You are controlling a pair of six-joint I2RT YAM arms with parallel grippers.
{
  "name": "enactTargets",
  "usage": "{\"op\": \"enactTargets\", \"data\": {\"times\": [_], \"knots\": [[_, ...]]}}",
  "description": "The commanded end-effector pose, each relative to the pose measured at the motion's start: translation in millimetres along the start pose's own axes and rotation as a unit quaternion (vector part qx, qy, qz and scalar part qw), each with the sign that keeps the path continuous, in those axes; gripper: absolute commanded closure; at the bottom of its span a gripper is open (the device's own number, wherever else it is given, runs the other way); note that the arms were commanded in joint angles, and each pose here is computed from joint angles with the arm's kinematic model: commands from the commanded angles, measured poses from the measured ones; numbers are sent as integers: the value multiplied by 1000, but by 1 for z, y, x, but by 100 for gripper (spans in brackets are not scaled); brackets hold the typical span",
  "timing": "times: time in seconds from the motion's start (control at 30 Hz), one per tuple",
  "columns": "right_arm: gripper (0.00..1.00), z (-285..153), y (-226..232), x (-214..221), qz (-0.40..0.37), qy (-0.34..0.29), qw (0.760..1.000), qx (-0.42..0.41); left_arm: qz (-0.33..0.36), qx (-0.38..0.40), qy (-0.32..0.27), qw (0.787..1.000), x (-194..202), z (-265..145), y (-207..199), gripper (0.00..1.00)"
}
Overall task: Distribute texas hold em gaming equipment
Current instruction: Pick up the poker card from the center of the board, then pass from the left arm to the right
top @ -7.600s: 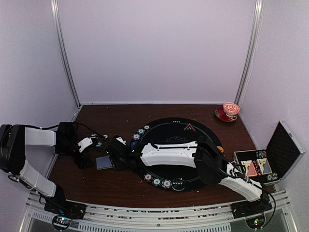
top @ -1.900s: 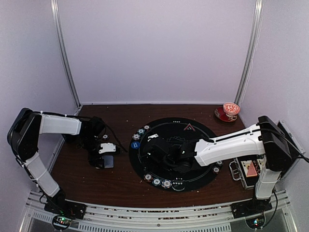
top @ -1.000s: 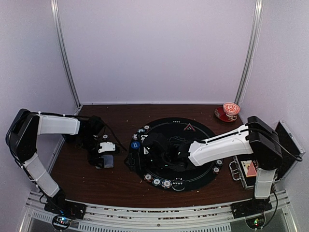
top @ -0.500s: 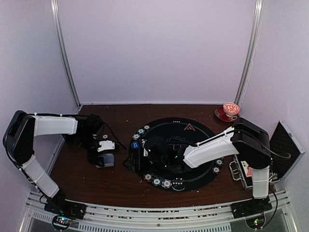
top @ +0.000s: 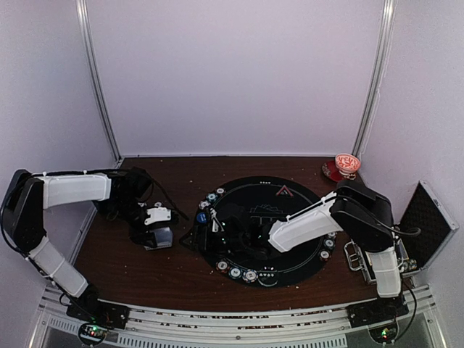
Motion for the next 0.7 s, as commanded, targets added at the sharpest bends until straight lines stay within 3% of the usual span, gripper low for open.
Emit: {"op": "enactTargets", "data": {"times": [0.0,0.67], "knots": [[12,13,23,-13,15,-7,998,-62,8,-2,-35,999,-14,-19,1,48],[17,51,28,-21,68,0,989,-132,16,8,-49,999,-17,-23,-6,47]]}}
Point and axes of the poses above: each gripper's point midway between its finger pads, its own z axis out along the fingers, its own y axis along the line the jaws close on, x = y × z, the point moved 1 cm from there along -z, back along the fingers, and after that the axes turned 4 degrees about -z, right-handed, at the moved point
